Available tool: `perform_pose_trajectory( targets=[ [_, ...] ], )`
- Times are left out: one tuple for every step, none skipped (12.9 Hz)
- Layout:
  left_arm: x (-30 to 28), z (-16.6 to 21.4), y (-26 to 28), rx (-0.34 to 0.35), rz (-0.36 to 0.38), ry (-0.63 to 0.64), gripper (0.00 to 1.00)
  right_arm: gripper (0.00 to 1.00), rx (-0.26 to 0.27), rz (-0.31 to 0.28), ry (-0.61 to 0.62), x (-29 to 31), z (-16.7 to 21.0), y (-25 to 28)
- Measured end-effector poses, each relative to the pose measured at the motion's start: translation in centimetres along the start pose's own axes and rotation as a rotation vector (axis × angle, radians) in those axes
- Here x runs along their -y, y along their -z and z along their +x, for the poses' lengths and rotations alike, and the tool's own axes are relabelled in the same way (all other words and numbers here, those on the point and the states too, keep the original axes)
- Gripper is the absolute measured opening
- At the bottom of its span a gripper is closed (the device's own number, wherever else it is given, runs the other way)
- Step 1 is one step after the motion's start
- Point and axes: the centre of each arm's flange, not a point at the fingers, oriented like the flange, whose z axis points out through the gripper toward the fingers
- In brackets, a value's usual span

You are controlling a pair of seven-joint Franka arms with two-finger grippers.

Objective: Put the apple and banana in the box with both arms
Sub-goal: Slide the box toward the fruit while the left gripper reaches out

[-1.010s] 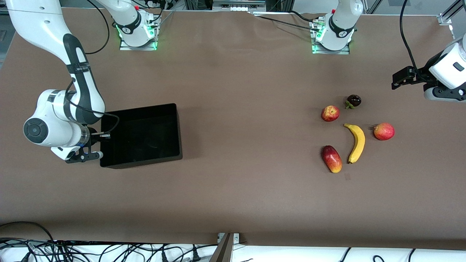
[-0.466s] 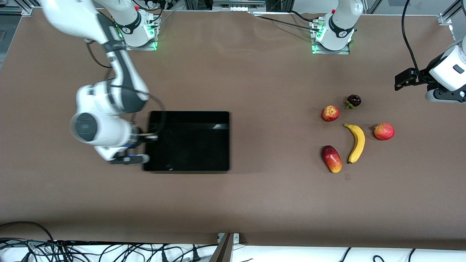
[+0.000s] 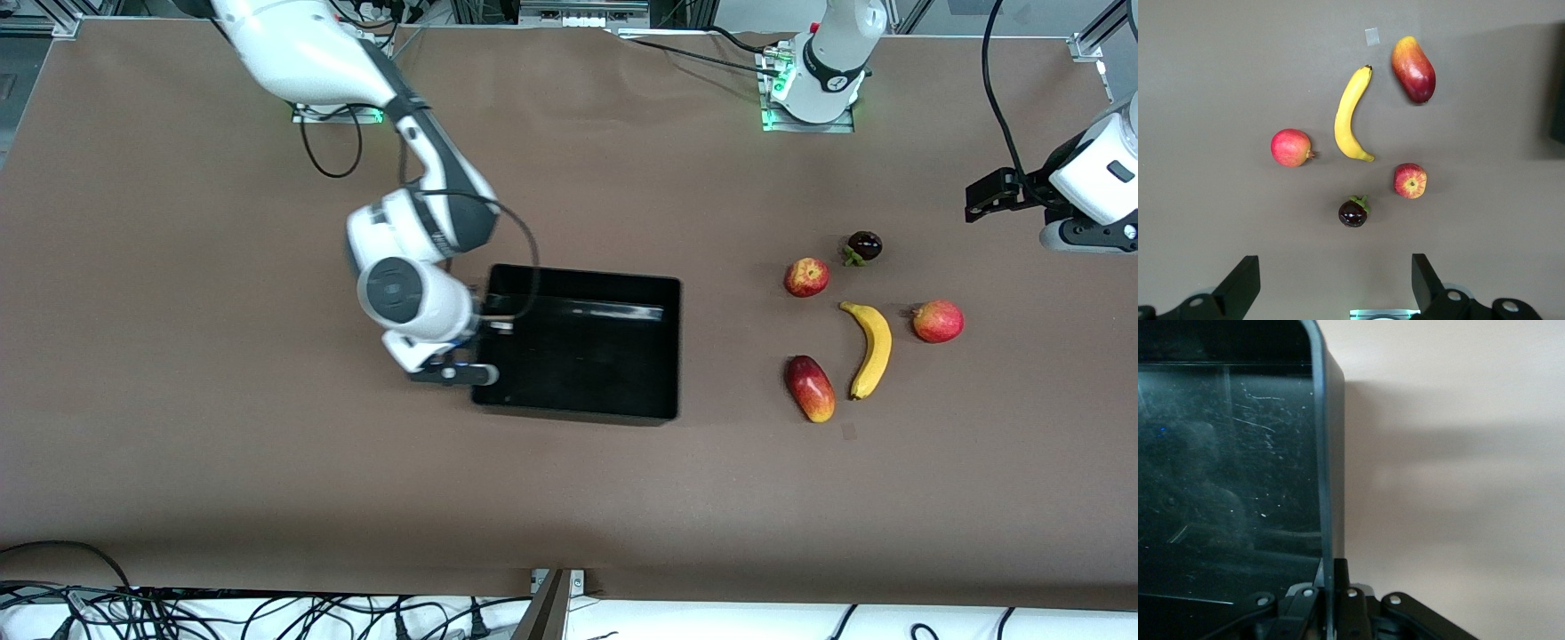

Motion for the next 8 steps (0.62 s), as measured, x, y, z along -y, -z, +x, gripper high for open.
perform_pose_trajectory(
  targets=[
    [0.0,0.1,-0.5,0.012,-0.001,-0.001,1.00,0.04,-0.012,0.005,-0.004,2.1,-0.9,-1.4],
    [-0.1,0.3,-1.3,0.029,-0.002,-0.002,1.00,0.04,-0.022,0.008,-0.006,4.0,-1.9,-2.9],
    [-0.1,0.4,-2.2,0.050,-0.003,-0.002,1.00,0.04,-0.029,0.010,-0.007,5.7,-2.9,-4.4],
    [-0.2,0.5,-3.2,0.072,-0.004,-0.003,1.00,0.04,-0.032,0.011,-0.005,7.2,-3.7,-5.5],
    [-0.2,0.5,-4.2,0.092,-0.005,-0.005,1.00,0.04,-0.037,0.015,0.001,8.3,-4.2,-5.7],
    [-0.3,0.5,-5.0,0.110,-0.007,-0.006,1.00,0.04,-0.039,0.018,0.007,9.0,-4.6,-5.9],
    [-0.4,0.4,-6.0,0.131,-0.008,-0.007,1.00,0.04,-0.039,0.018,0.009,9.5,-5.1,-6.1],
    [-0.4,0.3,-7.2,0.152,-0.009,-0.008,1.00,0.04,-0.038,0.018,0.007,10.1,-5.5,-6.2]
  ],
)
